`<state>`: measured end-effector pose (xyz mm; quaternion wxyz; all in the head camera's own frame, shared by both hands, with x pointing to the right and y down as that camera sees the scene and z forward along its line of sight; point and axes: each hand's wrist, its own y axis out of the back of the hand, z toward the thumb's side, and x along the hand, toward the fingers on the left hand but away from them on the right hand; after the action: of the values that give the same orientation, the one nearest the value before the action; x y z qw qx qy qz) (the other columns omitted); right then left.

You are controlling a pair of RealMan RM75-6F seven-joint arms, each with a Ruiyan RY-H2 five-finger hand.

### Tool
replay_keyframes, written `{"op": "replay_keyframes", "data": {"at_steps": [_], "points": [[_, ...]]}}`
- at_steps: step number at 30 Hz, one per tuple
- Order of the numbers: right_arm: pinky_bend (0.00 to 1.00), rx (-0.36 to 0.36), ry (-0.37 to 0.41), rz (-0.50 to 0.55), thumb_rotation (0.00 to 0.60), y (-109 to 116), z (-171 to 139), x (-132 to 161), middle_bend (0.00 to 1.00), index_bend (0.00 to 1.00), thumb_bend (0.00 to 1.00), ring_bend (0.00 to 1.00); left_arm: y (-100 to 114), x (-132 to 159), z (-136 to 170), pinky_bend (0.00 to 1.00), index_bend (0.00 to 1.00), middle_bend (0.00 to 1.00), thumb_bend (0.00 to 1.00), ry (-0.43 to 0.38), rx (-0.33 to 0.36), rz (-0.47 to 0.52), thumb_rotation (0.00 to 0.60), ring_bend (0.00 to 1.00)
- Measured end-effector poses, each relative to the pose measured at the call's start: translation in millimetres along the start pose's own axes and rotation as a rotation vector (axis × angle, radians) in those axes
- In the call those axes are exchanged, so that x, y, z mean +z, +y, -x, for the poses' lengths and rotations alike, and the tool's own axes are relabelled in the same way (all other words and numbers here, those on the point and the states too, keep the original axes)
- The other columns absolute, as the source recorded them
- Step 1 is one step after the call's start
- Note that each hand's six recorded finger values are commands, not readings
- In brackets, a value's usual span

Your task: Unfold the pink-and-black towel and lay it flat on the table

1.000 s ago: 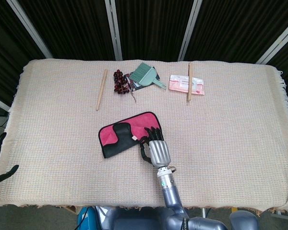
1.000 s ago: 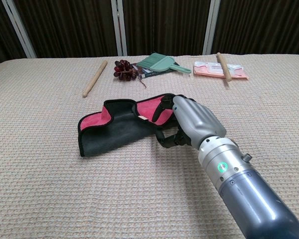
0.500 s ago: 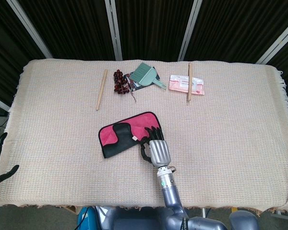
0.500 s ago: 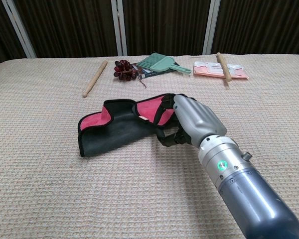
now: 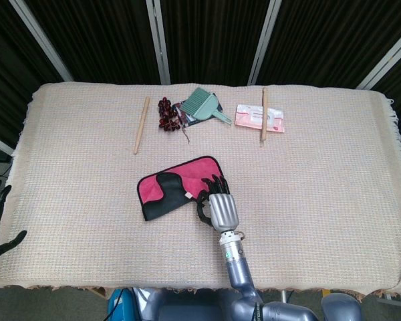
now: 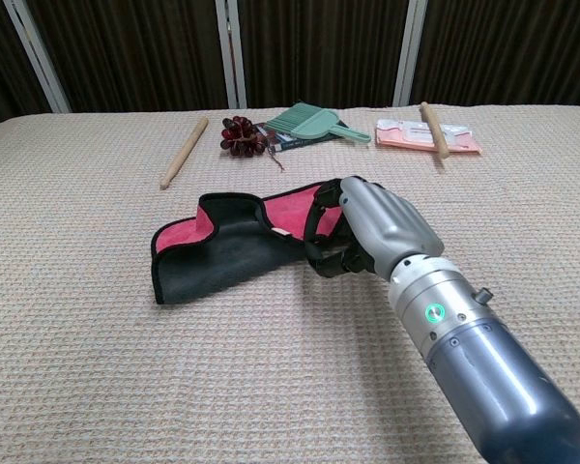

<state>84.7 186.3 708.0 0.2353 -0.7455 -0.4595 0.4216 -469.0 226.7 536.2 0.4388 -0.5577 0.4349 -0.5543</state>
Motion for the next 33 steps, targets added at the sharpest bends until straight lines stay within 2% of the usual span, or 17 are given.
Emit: {"op": "replay_keyframes", "data": {"at_steps": [8, 16, 22, 33], "points": [[0.0, -0.015, 0.017, -0.014, 0.6, 10.2, 1.5, 1.6, 0.21, 0.59, 0.51, 0.08, 0.2, 0.9, 0.5, 0.0, 0.0, 0.0, 0.01, -0.003, 0.0, 0.001, 0.6, 0.0], [0.0, -0.054, 0.049, -0.034, 0.6, 34.1, 5.4, 7.6, 0.21, 0.59, 0.51, 0.09, -0.6, 0.4, 0.7, 0.0, 0.0, 0.0, 0.01, 0.001, -0.005, 0.0, 0.6, 0.0], [0.0, -0.1, 0.073, -0.081, 0.6, 63.9, 13.2, 9.5, 0.21, 0.59, 0.51, 0.09, -3.3, -0.7, 0.9, 0.0, 0.0, 0.0, 0.01, 0.006, -0.017, 0.001, 0.6, 0.0], [0.0, -0.22, 0.117, -0.196, 0.6, 141.6, 43.5, 28.5, 0.21, 0.59, 0.51, 0.09, -13.0, 7.5, -4.6, 0.0, 0.0, 0.0, 0.01, 0.006, -0.054, 0.032, 0.6, 0.0]]}}
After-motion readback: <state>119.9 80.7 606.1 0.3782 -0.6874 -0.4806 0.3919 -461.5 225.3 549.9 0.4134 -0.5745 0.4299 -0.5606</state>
